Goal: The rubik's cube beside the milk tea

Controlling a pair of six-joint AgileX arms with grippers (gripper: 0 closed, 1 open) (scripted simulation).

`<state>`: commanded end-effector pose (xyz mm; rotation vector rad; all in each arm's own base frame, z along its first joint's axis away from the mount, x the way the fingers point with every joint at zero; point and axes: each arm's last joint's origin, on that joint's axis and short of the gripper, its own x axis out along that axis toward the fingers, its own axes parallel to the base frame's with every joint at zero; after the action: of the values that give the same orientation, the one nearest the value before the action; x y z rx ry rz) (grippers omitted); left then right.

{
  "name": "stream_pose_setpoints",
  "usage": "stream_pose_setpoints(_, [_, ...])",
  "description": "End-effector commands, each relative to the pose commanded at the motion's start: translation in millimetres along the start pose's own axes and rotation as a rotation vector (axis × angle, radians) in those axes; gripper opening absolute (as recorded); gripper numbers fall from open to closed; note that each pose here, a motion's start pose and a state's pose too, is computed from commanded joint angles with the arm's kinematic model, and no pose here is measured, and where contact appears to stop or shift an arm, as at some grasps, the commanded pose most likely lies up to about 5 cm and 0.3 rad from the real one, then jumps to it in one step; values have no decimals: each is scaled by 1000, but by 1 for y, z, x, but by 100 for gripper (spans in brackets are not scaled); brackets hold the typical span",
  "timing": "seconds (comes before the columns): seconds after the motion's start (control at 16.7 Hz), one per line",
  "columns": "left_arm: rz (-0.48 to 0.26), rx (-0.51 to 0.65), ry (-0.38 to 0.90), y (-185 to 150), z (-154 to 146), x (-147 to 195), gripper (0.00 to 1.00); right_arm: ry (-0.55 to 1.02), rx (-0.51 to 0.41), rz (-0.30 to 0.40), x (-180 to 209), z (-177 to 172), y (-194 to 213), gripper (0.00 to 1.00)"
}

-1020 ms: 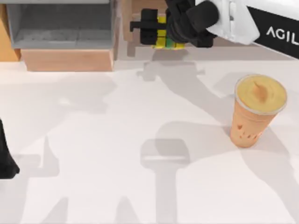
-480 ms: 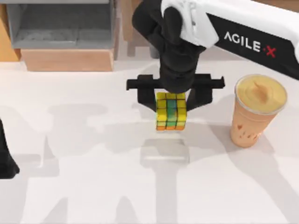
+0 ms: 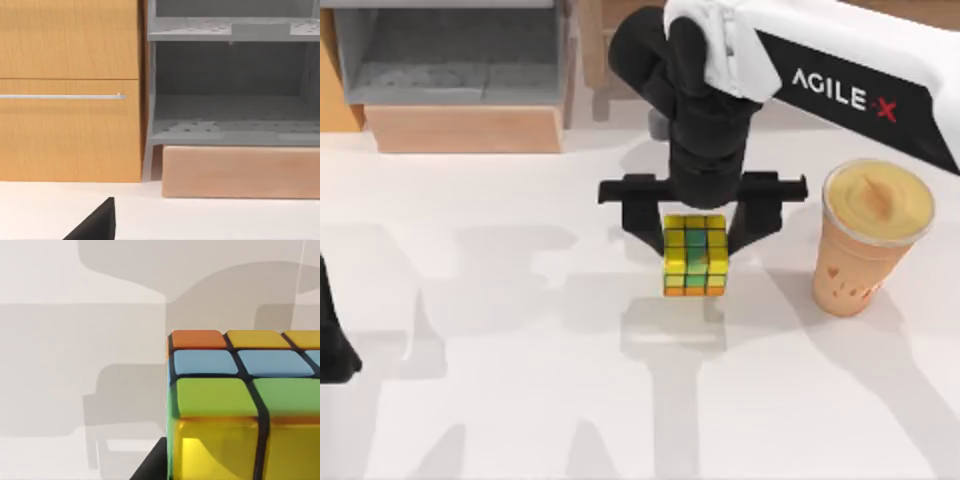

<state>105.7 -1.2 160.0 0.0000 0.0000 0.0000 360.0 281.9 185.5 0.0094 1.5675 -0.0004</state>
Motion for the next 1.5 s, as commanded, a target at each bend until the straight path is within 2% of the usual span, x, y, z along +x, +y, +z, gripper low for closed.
stream_pose_setpoints(1.08, [0, 0, 0, 0, 0, 0, 100, -63, -20, 59, -11, -4, 9, 0])
stream_pose_setpoints(1.5, [0, 0, 0, 0, 0, 0, 100, -18, -1, 17, 12, 1, 1, 0])
